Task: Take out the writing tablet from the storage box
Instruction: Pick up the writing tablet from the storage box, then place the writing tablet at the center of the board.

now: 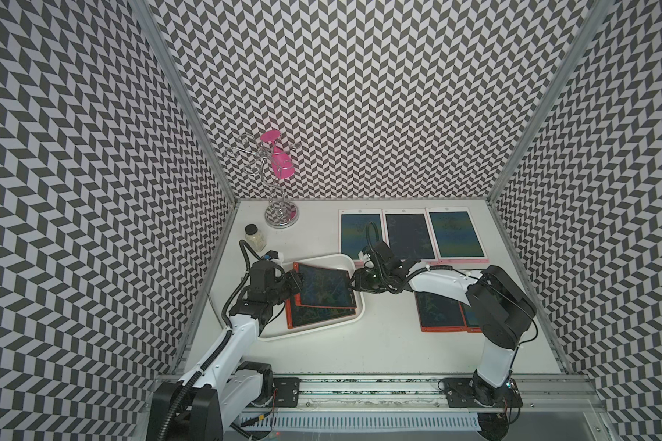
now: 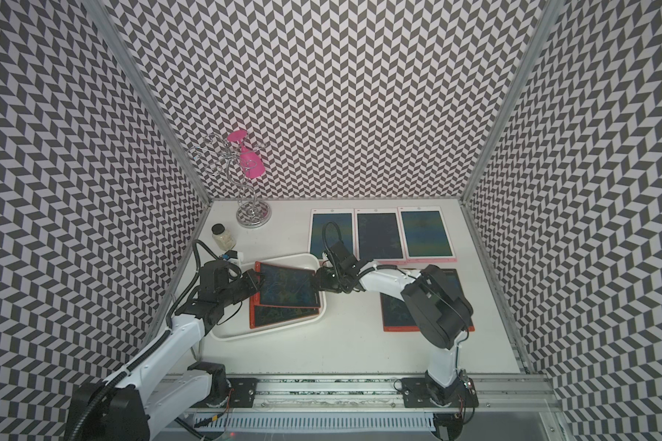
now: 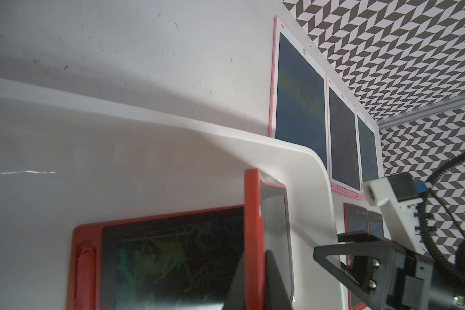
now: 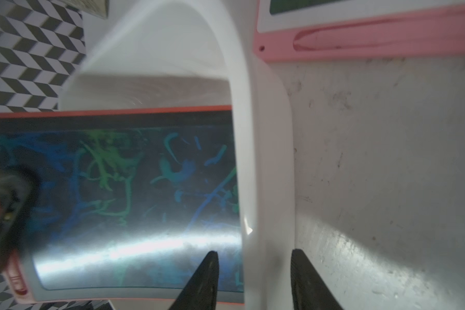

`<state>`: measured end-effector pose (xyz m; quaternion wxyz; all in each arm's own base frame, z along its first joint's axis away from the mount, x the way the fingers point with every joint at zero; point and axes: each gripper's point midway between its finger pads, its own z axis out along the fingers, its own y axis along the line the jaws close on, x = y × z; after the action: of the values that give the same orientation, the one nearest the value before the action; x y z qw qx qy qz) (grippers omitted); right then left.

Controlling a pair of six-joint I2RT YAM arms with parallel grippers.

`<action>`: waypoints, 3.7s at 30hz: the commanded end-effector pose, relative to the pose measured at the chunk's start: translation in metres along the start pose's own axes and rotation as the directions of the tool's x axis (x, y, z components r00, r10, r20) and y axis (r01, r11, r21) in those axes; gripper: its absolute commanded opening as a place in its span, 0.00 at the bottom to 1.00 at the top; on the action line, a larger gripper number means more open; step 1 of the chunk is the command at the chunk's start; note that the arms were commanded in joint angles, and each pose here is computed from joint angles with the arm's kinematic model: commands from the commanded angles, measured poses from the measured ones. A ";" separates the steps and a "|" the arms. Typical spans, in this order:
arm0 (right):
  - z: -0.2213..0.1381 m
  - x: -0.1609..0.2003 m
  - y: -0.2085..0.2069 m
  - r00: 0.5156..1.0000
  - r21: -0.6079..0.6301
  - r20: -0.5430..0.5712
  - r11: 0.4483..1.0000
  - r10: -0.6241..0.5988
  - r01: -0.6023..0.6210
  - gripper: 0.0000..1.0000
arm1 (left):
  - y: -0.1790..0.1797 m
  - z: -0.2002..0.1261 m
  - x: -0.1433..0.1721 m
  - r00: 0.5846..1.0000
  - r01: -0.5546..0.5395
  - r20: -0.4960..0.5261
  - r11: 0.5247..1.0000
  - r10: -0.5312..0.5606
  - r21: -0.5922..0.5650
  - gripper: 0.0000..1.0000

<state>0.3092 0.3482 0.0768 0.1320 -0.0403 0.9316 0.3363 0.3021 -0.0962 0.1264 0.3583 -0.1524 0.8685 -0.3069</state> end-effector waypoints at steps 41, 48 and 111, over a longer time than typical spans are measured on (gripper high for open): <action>-0.123 -0.043 -0.015 0.981 -0.254 0.192 0.964 -0.024 0.074 0.49 | -0.109 -0.076 -0.071 0.990 0.053 0.099 0.924 -0.098 0.380 0.00; -0.145 -0.036 -0.029 0.978 -0.350 0.209 0.934 0.002 0.073 0.49 | -0.109 -0.063 -0.058 0.981 0.157 0.024 0.871 -0.190 0.465 0.00; -0.137 -0.020 0.016 0.967 -0.573 0.191 0.819 0.168 -0.029 0.48 | -0.151 -0.006 -0.051 0.858 0.403 0.032 0.711 -0.512 0.576 0.00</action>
<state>0.2850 0.2651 0.1679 0.1737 0.0222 0.7924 0.5843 0.3358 -0.1776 0.2153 0.3553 -0.3020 0.6778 -0.5685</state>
